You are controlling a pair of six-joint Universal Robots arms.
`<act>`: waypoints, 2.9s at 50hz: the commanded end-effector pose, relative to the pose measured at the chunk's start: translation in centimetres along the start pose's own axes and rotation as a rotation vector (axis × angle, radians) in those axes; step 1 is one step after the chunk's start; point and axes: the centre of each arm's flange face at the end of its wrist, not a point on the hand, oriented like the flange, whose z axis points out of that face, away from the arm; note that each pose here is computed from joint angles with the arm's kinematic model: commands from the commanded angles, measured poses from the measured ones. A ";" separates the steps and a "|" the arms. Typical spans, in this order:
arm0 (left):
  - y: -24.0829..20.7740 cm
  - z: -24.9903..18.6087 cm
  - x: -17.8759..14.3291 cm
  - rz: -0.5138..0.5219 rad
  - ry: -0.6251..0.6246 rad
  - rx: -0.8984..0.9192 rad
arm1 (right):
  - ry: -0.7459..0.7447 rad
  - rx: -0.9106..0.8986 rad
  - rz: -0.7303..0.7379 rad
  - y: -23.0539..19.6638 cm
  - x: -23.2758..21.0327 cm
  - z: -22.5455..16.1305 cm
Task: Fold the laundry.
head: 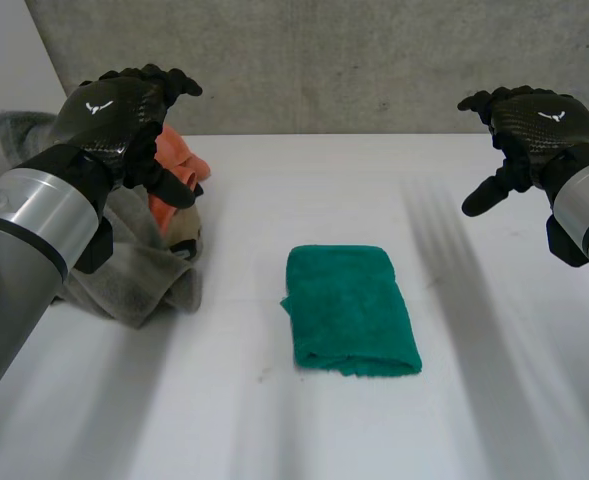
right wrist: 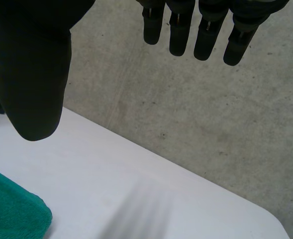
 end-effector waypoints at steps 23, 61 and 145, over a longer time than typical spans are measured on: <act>3.0 2.4 6.4 0.160 0.472 -0.012 | -0.209 -0.369 0.040 7.0 -2.0 -1.5; 7.1 2.9 14.5 0.231 0.763 -0.028 | -0.376 -0.310 0.038 18.2 -6.1 -0.7; 1.9 3.6 11.5 0.214 0.606 0.069 | 0.192 0.067 -0.522 8.7 18.1 12.7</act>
